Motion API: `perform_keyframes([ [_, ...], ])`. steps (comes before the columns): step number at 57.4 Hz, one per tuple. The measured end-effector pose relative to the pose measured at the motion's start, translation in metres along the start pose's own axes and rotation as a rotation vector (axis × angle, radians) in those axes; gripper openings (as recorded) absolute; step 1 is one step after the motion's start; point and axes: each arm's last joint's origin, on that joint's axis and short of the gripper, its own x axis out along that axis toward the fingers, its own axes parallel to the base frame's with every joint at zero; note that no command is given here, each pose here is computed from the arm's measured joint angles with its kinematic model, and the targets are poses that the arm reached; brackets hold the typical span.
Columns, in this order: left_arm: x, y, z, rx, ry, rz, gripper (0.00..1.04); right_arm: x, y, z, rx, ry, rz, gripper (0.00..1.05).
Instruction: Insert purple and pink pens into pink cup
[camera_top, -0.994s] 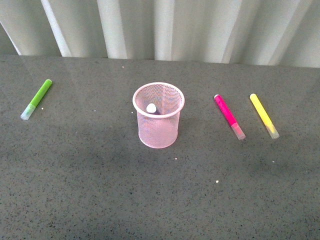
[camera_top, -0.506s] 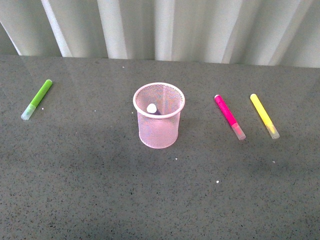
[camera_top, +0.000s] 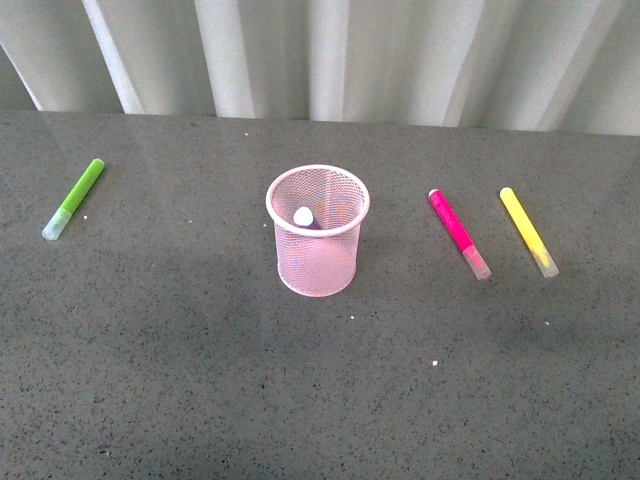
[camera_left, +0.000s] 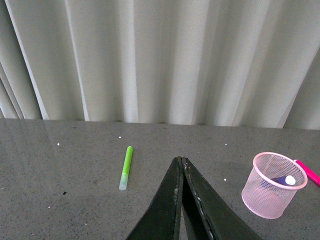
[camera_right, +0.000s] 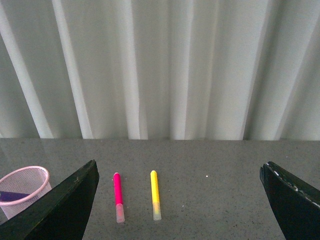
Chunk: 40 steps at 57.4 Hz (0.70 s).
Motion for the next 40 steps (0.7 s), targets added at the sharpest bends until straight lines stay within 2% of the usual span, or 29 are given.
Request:
perform_keyframes([
  [19, 0.000, 0.000, 0.000, 0.000, 0.000, 0.000, 0.67, 0.000, 0.000, 0.000, 0.002, -0.001, 0.002, 0.98],
  [24, 0.000, 0.000, 0.000, 0.000, 0.000, -0.001, 0.81, 0.004, 0.001, 0.007, 0.066, -0.037, 0.146, 0.98],
  [26, 0.000, 0.000, 0.000, 0.000, 0.000, -0.001, 0.88, 0.008, 0.001, 0.015, 0.081, -0.062, 0.186, 0.98],
  [30, 0.000, 0.000, 0.000, 0.001, 0.000, 0.000, 1.00, 0.020, 0.000, 0.038, 0.078, -0.144, 0.184, 0.98],
  [34, 0.000, 0.000, 0.000, 0.002, 0.000, 0.000, 0.98, 0.035, -0.002, 0.066, 0.065, -0.235, 0.147, 0.98],
  [37, 0.000, 0.000, 0.000, 0.002, 0.000, 0.000, 0.98, 0.057, -0.004, 0.098, 0.054, -0.319, 0.122, 0.98],
  [40, 0.000, 0.000, 0.000, 0.002, 0.000, 0.000, 0.98, 0.078, -0.006, 0.117, 0.054, -0.347, 0.089, 0.98],
])
